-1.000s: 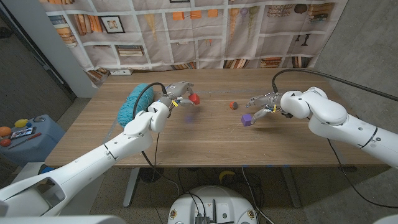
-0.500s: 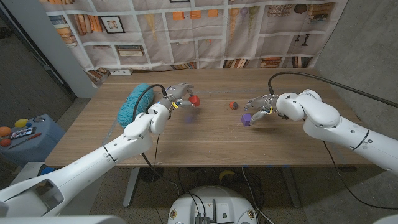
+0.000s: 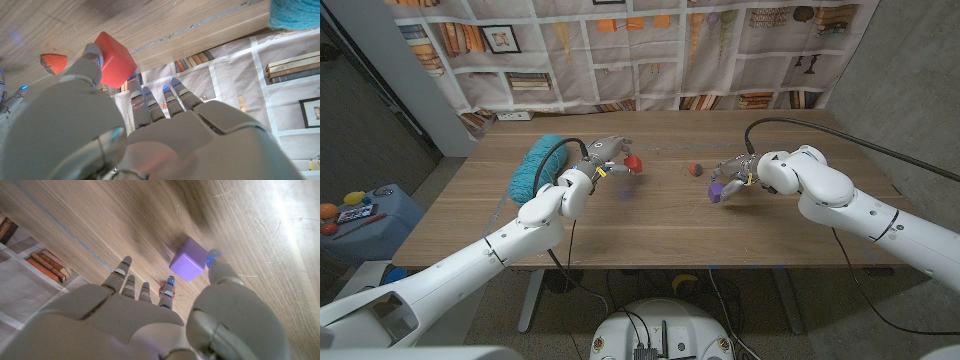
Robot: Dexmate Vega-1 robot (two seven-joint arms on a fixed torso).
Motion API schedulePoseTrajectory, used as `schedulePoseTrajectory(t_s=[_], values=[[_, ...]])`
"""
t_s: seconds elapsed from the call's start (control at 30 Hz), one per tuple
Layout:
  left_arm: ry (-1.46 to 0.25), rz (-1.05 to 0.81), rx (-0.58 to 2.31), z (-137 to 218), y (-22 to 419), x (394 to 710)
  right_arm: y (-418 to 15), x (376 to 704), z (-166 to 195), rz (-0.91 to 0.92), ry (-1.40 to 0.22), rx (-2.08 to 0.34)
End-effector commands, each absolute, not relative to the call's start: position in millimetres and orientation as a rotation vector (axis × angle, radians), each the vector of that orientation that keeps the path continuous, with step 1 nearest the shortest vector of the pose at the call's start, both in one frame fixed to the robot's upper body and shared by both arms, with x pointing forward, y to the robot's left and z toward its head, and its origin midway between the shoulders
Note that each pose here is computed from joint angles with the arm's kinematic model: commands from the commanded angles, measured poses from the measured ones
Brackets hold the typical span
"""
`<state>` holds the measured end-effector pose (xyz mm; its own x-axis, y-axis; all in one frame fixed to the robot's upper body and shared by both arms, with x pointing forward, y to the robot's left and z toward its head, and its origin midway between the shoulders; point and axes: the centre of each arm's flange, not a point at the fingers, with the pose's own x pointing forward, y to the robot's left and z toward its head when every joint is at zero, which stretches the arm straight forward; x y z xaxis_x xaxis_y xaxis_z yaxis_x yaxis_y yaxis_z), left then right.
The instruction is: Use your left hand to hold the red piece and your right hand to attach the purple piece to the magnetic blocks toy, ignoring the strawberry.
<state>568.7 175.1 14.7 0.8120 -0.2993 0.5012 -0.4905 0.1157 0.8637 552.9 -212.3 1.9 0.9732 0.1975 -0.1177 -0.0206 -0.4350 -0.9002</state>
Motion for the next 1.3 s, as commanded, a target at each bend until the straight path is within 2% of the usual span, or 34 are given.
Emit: schedulePoseTrajectory(t_s=[0.03, 0.77, 1.3], values=[[-0.663, 0.153, 1.489, 12.6, 176.2, 565.7, -205.9, 557.8, -2.2, 0.180, -0.125, -2.030], [-0.660, 0.143, 1.489, 13.2, 174.6, 569.9, -204.3, 557.2, -9.9, 0.053, -0.210, -2.004], [-0.655, 0.144, 1.486, 13.5, 174.9, 571.7, -202.2, 561.4, -9.8, 0.043, -0.235, -1.995]])
